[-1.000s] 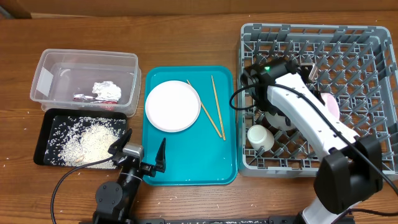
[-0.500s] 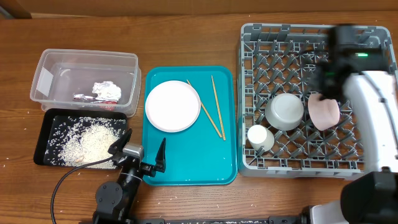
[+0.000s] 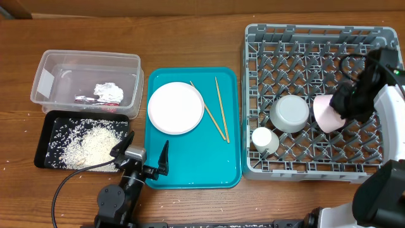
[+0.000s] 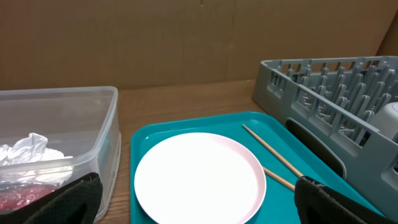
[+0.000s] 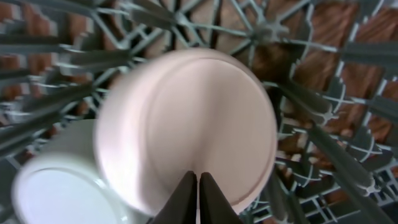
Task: Sort waste into correct bins and load items into the dishwasher
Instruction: 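Release the pink bowl and lift the right gripper out of the rack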
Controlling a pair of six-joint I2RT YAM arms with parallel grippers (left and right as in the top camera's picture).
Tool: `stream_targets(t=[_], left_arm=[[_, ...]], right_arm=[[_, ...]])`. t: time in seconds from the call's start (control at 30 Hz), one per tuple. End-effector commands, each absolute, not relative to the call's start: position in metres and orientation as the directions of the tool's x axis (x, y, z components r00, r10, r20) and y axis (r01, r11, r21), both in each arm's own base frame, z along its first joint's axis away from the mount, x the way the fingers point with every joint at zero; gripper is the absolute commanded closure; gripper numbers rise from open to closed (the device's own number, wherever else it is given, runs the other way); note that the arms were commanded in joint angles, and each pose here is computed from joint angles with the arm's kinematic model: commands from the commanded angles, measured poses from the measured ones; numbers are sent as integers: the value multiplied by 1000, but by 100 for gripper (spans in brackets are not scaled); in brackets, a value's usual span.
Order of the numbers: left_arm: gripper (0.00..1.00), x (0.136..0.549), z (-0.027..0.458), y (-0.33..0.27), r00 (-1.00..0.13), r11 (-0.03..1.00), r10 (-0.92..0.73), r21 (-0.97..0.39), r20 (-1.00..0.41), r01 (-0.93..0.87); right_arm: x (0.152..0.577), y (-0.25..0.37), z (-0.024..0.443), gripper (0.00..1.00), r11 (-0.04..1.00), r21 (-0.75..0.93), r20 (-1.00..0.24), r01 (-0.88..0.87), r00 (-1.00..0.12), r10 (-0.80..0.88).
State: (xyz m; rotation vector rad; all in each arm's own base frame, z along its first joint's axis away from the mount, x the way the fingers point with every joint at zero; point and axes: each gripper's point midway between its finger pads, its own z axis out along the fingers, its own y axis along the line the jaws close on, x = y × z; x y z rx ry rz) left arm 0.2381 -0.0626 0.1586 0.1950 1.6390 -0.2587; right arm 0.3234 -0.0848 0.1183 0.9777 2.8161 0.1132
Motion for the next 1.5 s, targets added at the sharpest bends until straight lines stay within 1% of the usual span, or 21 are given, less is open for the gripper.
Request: stream_targets(t=[0.0, 0.07, 0.13, 0.3, 0.4, 0.47, 0.53, 0.6, 0.63, 0.73, 0.83, 0.87, 0.9, 1.0, 1.13, 1.2, 1.37, 1.47], left_arm=[[0, 239, 158, -59, -75, 964, -9, -28, -997, 266], [0, 239, 158, -59, -75, 964, -9, -28, -997, 266], [0, 239, 158, -59, -75, 964, -9, -28, -997, 266], [0, 239, 158, -59, -75, 964, -9, -28, -997, 266], [0, 239, 158, -59, -75, 964, -9, -28, -997, 266], [0, 239, 158, -59, -75, 964, -9, -28, -997, 266], [0, 239, 158, -59, -75, 964, -9, -28, -997, 266], [0, 239, 158, -59, -75, 964, -9, -28, -997, 266], [0, 239, 158, -59, -75, 964, -9, -28, -997, 266], [0, 239, 158, -59, -75, 964, -9, -28, -997, 266], [0, 239, 158, -59, -75, 964, -9, -28, -997, 266], [0, 239, 158, -59, -75, 964, -9, -28, -997, 266], [0, 239, 158, -59, -75, 964, -9, -28, -997, 266], [0, 239, 158, -59, -75, 964, -9, -28, -997, 266], [0, 239, 158, -59, -75, 964, -9, -28, -997, 266], [0, 239, 158, -59, -75, 964, -9, -28, -997, 266], [0, 239, 158, -59, -75, 964, -9, -28, -997, 266], [0, 239, 158, -59, -75, 964, -9, -28, -997, 266]], right_arm=[[324, -76, 122, 95, 798, 166, -130, 580, -789, 600], [328, -56, 124, 95, 836, 240, -114, 494, -841, 529], [329, -42, 126, 96, 853, 280, -102, 441, -870, 483], [332, -27, 127, 96, 872, 290, -107, 395, -892, 440], [336, -20, 134, 95, 883, 304, -141, 358, -899, 414], [337, -6, 144, 95, 896, 343, -171, 282, -919, 355], [337, 24, 164, 95, 895, 422, -226, 142, -940, 256], [334, 30, 176, 96, 911, 398, -274, 111, -933, 233], [333, 26, 181, 96, 920, 369, -292, 134, -923, 251], [333, -3, 195, 96, 918, 270, -359, 292, -854, 377], [333, -29, 194, 96, 898, 201, -385, 392, -811, 440], [332, -42, 186, 96, 873, 175, -367, 455, -793, 486], [333, -47, 181, 96, 866, 170, -353, 471, -791, 500], [335, -56, 160, 96, 848, 149, -293, 508, -797, 528], [333, -58, 123, 96, 843, 101, -173, 529, -825, 538], [331, -57, 115, 96, 840, 90, -146, 535, -827, 542], [329, -56, 112, 96, 842, 86, -131, 533, -832, 539], [320, -51, 111, 96, 844, 83, -87, 530, -839, 536]])
